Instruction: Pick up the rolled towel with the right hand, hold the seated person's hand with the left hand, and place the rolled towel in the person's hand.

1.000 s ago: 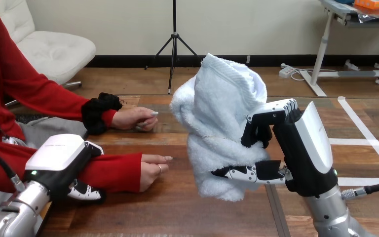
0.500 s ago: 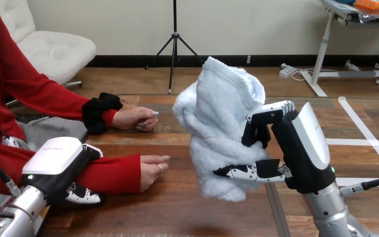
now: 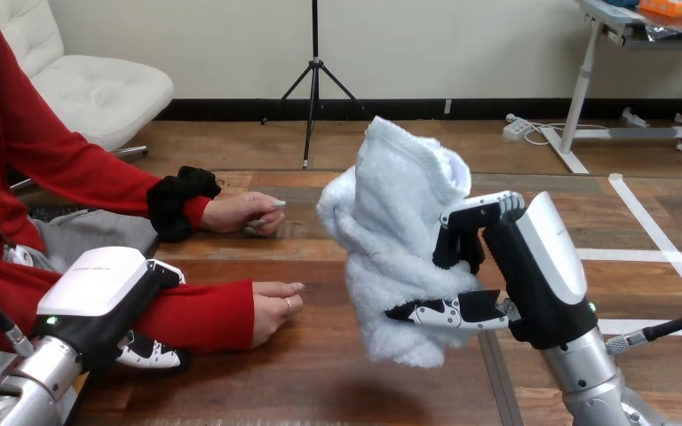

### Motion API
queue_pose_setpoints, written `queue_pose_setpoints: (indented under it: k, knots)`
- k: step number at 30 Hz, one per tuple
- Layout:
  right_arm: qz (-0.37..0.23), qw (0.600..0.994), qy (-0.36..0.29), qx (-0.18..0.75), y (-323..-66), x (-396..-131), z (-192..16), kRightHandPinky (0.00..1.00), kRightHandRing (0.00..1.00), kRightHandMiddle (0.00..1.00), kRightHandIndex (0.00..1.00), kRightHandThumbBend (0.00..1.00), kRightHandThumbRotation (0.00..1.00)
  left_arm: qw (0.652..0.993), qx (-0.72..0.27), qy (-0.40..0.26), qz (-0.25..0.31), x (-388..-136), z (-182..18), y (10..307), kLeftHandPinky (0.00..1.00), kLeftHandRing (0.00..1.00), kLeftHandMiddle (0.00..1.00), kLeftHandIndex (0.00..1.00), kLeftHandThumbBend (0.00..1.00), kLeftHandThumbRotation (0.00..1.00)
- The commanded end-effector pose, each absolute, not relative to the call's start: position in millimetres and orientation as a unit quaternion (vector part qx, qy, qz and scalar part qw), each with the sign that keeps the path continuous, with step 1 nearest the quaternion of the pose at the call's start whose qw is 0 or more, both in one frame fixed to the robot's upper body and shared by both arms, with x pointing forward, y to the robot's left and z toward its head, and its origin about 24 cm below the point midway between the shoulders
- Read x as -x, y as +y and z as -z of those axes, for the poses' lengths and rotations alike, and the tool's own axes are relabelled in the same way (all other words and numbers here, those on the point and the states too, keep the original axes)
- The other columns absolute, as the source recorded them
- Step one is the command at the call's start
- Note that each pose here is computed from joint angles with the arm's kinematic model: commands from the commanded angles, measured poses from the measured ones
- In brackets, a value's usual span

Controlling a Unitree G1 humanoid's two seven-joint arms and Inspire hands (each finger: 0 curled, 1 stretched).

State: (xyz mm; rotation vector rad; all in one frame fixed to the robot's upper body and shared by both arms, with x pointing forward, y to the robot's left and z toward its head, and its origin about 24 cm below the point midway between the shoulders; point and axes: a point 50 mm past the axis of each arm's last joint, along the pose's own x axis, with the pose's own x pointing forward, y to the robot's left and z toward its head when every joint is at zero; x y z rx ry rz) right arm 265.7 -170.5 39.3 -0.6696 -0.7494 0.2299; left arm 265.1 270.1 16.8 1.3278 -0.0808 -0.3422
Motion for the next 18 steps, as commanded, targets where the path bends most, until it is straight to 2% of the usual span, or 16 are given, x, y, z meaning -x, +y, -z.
queue_pose_setpoints:
  k: [1,18]
  knots:
    - [-0.094,0.852,-0.418,0.301,-162.3,-289.3,-71.9,0.06,0.09,0.13,0.11,0.74,0.00,0.788,-0.584,-0.143,0.132,-283.2,-58.3,247.8,0.37,0.37,0.40,0.43,0.79,0.00]
    - [-0.101,0.858,-0.400,0.305,-158.0,-294.5,-66.4,0.06,0.09,0.14,0.12,0.72,0.00,0.789,-0.581,-0.155,0.126,-280.2,-68.6,245.7,0.34,0.34,0.38,0.41,0.79,0.00]
